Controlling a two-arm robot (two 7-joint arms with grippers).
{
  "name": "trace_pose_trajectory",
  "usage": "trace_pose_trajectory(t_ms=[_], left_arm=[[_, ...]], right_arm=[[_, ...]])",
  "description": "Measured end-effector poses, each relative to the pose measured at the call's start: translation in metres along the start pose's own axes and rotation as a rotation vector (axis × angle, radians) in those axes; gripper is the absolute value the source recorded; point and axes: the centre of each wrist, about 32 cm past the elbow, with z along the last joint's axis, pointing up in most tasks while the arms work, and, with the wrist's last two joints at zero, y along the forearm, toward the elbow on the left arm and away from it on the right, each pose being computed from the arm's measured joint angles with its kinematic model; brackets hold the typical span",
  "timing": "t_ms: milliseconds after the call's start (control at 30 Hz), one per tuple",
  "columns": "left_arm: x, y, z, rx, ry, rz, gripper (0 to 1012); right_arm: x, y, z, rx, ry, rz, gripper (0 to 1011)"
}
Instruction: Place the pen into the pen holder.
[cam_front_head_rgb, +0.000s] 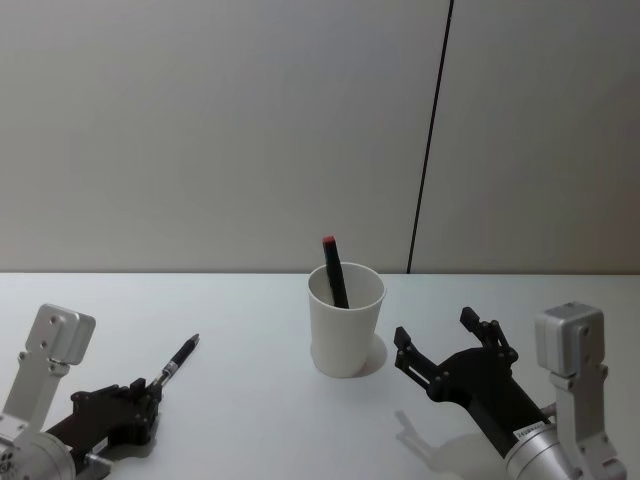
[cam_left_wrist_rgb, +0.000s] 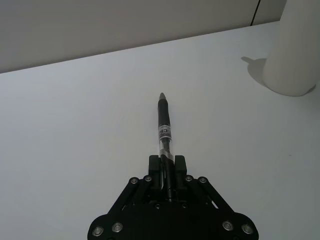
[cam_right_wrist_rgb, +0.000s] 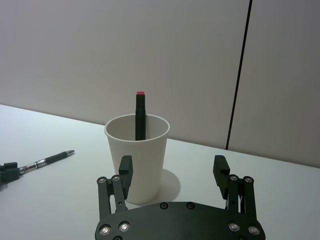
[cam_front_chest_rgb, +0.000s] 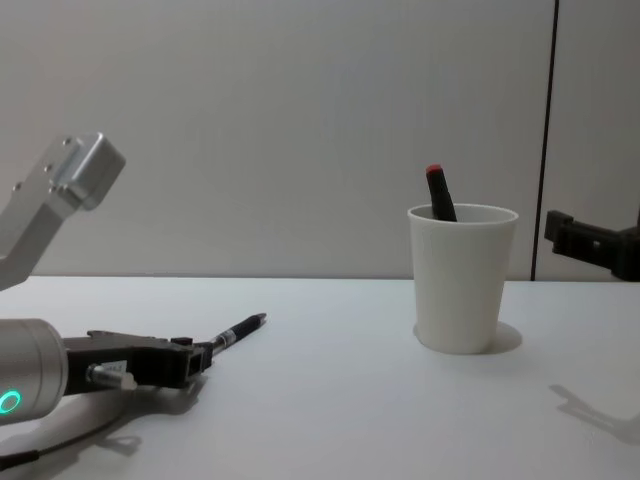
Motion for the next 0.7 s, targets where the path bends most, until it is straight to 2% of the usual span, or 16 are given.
trace_pose_trajectory(t_ms=[200,333,433,533,700], left_arm=[[-0.0009,0.0023,-0.0007,-0.030,-0.001,0.002,185],[-0.0010,0.0051,0.0027,-0.076,-0.005,0.004,184],[-0.0012,0.0082,0.0067,-0.128,-0.006,0.002,185],[-0.0014,0.0101,0.0093,-0.160,-0.006,0.000,185],[-0.0022,0.0148,0.0174,-0.246,-0.004,-0.013,185]], right_arm=[[0.000,0.000,0.000,0.000,0.000,0.000,1001],[0.000,0.000,0.000,0.000,0.000,0.000,1001],[0.000,0.000,0.000,0.000,0.000,0.000,1001],[0.000,0.000,0.000,0.000,0.000,0.000,1001],[0.000,0.000,0.000,0.000,0.000,0.000,1001]])
